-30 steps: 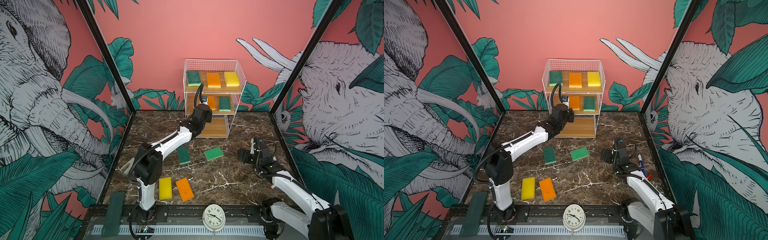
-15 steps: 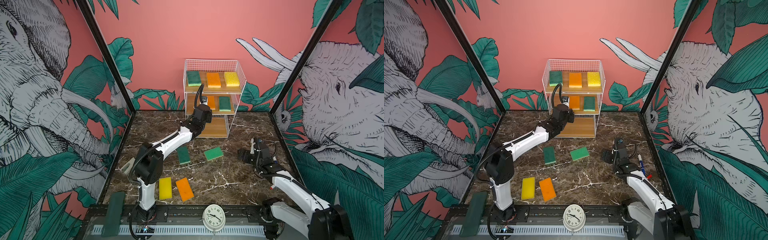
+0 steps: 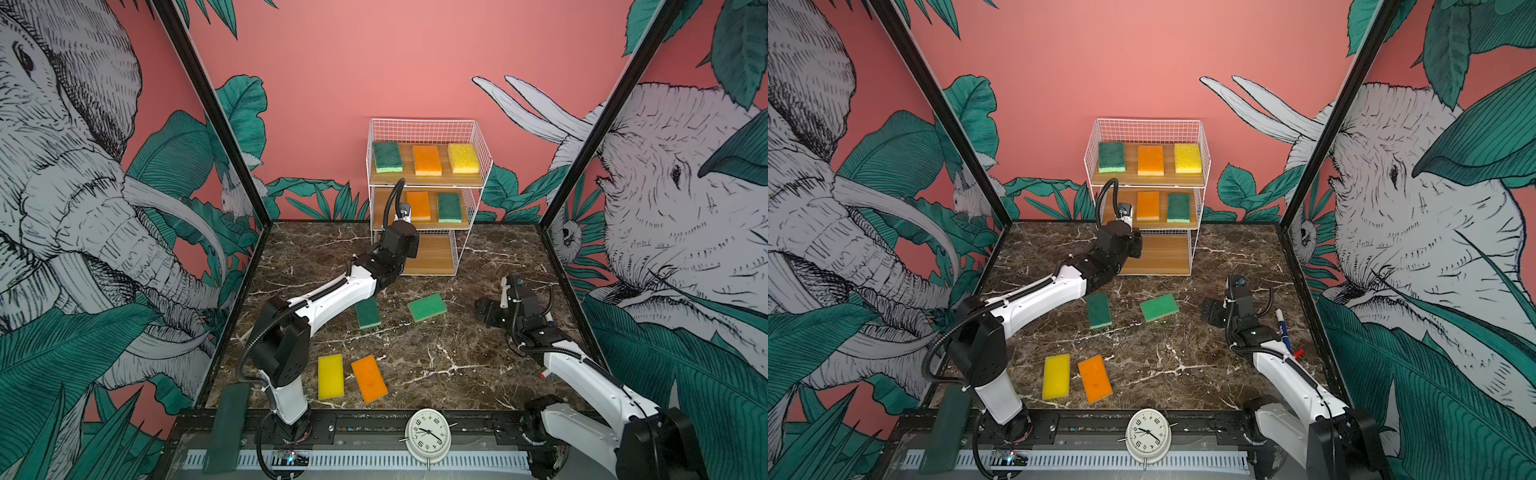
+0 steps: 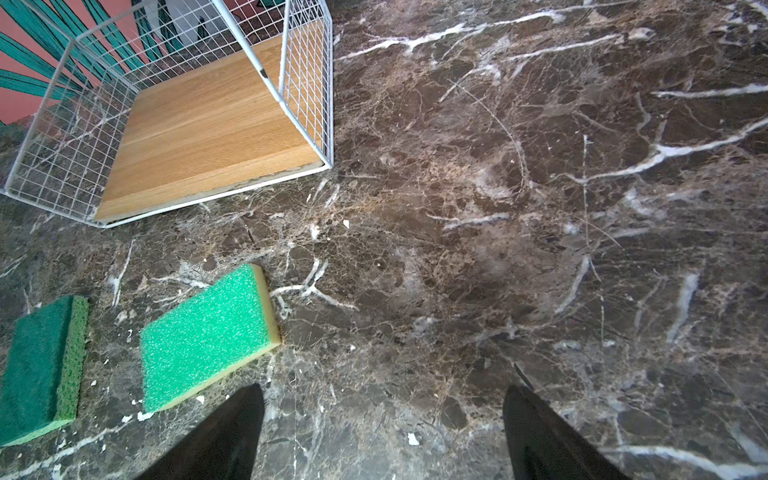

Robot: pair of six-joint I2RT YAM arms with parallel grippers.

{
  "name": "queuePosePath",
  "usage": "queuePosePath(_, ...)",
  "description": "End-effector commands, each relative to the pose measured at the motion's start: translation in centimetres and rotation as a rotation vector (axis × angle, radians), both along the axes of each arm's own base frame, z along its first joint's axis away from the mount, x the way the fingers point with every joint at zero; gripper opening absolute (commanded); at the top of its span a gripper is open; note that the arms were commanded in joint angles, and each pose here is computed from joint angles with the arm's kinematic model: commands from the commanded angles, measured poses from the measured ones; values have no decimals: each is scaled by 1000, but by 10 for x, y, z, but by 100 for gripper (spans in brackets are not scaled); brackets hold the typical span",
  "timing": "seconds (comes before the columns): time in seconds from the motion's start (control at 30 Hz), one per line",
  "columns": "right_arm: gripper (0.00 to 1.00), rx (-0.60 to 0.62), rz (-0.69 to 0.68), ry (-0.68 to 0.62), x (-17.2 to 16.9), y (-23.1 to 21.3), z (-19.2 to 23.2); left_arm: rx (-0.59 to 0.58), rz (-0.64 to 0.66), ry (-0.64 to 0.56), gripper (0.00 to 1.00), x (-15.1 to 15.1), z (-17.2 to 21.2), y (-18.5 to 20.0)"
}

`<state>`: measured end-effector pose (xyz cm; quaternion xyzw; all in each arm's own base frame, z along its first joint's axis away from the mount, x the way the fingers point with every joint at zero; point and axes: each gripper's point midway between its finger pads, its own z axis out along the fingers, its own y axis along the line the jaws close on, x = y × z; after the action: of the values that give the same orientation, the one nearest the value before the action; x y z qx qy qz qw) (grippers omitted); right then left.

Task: Place and organize the cleaning sponges onto the shelf
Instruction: 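Withdraw the left gripper from the shelf toward the dark green pad, then lower the left gripper over the dark green pad and close on it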

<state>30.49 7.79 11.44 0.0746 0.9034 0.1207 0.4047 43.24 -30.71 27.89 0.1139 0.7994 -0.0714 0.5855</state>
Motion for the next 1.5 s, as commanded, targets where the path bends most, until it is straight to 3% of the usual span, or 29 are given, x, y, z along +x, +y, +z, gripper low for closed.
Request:
queuePosePath(0.0,92,20,-5,-33,6,2,13,14,7,-23,46,-29,24,18)
queuePosePath(0.4,90,54,-11,-14,10,6,21,124,94,199,60,-103,1,100)
queuePosePath(0.67,89,74,-8,9,16,12,25,146,116,309,66,-135,-30,129)
queuePosePath(0.97,88,67,-5,37,18,28,20,180,178,480,71,-155,-88,153)
queuePosePath(1.3,89,63,42,49,26,58,17,46,229,604,81,-152,-151,143)
queuePosePath(1.47,89,53,35,57,26,57,12,-1,317,661,86,-147,-181,140)
